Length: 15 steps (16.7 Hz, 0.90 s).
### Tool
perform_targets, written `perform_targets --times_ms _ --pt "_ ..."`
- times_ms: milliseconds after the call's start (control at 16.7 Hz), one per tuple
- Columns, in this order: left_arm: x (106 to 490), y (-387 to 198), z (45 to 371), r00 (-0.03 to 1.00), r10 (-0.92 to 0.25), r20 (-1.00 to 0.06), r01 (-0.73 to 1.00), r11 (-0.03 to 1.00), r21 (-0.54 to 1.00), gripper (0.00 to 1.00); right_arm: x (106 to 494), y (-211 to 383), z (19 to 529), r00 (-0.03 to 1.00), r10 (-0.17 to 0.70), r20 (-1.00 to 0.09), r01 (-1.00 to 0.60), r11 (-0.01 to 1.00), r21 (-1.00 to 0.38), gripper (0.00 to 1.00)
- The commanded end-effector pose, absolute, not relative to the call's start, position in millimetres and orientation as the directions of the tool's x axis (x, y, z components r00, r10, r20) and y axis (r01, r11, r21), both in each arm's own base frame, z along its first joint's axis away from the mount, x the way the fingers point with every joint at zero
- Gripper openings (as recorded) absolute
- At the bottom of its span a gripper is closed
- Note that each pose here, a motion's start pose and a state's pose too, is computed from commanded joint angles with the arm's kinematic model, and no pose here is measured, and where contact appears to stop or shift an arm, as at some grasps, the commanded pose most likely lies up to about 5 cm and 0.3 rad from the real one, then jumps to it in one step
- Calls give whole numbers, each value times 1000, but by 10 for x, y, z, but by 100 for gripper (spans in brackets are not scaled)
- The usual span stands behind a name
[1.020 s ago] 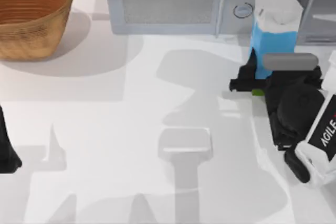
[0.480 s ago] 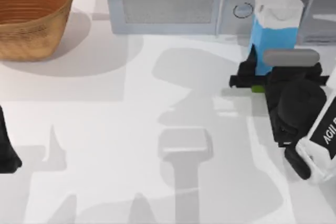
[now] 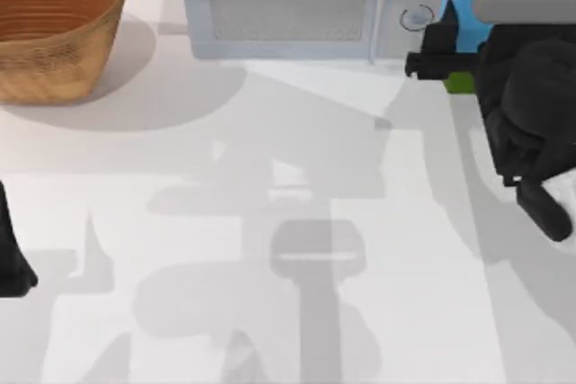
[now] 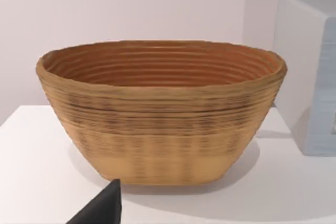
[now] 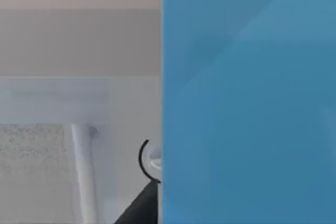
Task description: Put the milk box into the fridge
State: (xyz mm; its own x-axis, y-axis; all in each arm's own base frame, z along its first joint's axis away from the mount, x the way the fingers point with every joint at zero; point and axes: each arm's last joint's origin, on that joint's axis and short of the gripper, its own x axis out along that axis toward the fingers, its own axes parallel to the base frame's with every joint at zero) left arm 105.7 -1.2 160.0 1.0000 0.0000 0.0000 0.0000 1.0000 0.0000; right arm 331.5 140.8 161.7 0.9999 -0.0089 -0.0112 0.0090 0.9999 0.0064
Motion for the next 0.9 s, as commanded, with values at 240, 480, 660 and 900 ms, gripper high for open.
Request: perform_targets --times_ms 240,480,660,900 --pt "1057 -12 1600 1000 0 0 0 1000 0 100 3244 1380 1965 1000 -8 -2 8 1000 3 0" --pt "1057 -12 1600 1000 0 0 0 1000 0 100 3239 1378 1985 1000 -8 -1 8 1000 3 0" --pt "1057 -12 1600 1000 0 0 0 1000 0 100 3224 1350 1957 1000 -9 -14 9 1000 -1 0" --pt "1057 -12 1600 1000 0 0 0 1000 0 100 3024 1099 1974 996 -12 -86 9 1000 -28 0"
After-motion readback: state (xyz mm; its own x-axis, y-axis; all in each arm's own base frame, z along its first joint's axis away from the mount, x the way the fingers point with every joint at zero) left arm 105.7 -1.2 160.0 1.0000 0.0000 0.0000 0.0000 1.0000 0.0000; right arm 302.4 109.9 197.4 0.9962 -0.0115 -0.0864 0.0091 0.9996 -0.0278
